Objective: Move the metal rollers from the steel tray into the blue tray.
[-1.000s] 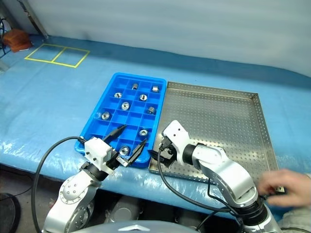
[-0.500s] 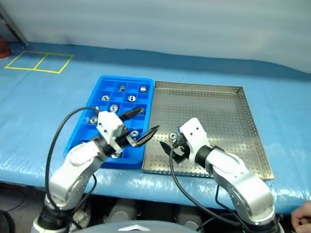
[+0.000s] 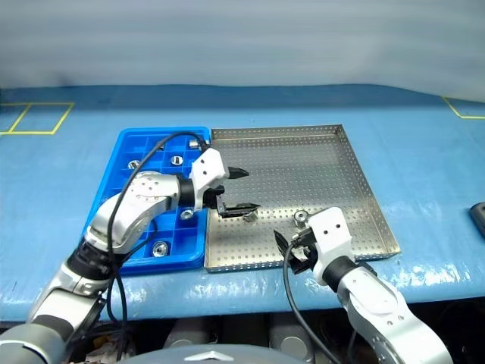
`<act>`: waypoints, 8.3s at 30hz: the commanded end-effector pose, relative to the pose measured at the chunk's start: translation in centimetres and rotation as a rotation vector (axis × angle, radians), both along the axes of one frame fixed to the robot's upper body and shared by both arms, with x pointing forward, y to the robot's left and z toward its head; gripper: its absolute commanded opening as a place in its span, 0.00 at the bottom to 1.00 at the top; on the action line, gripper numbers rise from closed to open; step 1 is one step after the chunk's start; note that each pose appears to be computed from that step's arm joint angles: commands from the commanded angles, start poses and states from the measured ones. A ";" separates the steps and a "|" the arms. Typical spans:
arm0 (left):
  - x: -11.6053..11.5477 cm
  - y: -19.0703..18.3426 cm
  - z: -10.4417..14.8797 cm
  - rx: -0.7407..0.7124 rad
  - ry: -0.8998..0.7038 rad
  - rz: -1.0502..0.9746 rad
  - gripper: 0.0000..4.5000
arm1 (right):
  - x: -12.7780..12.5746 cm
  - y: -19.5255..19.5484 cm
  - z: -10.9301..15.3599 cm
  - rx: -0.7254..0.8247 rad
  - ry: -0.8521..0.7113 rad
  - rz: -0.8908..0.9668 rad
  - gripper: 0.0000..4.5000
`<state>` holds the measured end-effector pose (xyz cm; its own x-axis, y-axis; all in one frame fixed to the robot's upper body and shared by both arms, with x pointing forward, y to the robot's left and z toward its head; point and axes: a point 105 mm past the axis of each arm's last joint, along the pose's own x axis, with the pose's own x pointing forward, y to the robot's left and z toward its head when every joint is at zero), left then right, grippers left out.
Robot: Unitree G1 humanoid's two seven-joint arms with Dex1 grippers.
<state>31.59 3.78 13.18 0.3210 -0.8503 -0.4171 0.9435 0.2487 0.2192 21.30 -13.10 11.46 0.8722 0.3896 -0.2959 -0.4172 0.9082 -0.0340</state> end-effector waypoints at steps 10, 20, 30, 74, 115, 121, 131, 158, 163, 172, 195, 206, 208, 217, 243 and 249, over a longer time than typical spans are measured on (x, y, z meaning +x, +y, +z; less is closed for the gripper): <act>1.7 -0.6 -2.8 0.197 0.098 -0.149 1.00 | -0.6 0.0 1.7 0.033 -0.102 -0.062 0.99; 2.8 -0.4 -5.2 0.330 0.100 -0.181 1.00 | -1.0 0.3 1.6 0.061 -0.109 -0.106 0.99; 3.1 -0.1 -5.4 0.392 0.069 -0.233 0.49 | -0.8 0.3 2.0 0.063 -0.128 -0.112 1.00; 0.0 14.8 1.1 -0.172 -0.133 1.089 0.38 | 2.6 4.7 2.2 0.022 -0.087 0.271 1.00; 1.0 6.8 3.0 -0.342 -0.096 0.748 0.99 | 1.8 1.1 2.4 -0.007 -0.110 0.060 1.00; 1.1 1.7 2.5 -0.334 -0.026 0.486 0.99 | 0.4 -1.0 1.9 0.008 -0.111 -0.112 1.00; 1.2 -5.0 -0.2 -0.232 0.050 0.259 0.99 | -2.1 -2.5 0.4 0.042 -0.092 -0.279 1.00; 0.3 -11.9 -6.9 -0.109 0.035 0.088 0.95 | -3.1 -2.8 0.1 0.030 -0.074 -0.362 1.00; 1.1 -11.3 -8.2 -0.060 0.015 0.129 0.65 | -2.9 -2.8 0.2 0.029 -0.078 -0.363 1.00; 1.1 -11.0 -7.9 -0.116 0.061 0.164 0.38 | -2.4 -2.3 0.5 0.040 -0.080 -0.339 1.00; 3.7 5.6 3.3 -0.330 -0.167 0.763 0.38 | 1.5 2.4 2.5 0.055 -0.121 -0.006 1.00; 2.1 10.1 -0.2 -0.181 -0.140 0.937 0.38 | 2.0 3.1 2.5 0.069 -0.110 0.044 1.00; 1.8 10.5 -0.9 -0.156 -0.126 0.959 0.38 | 1.9 3.0 2.5 0.070 -0.107 0.039 1.00; 1.9 12.6 -1.4 -0.159 -0.143 1.128 0.38 | 1.6 2.7 2.3 0.068 -0.095 0.020 1.00; 1.5 11.5 -0.4 -0.286 -0.114 1.028 0.99 | 1.6 2.7 2.3 0.070 -0.091 0.021 1.00; 1.2 8.6 2.2 -0.376 -0.178 0.757 0.99 | 1.2 2.1 2.2 0.065 -0.091 0.005 1.00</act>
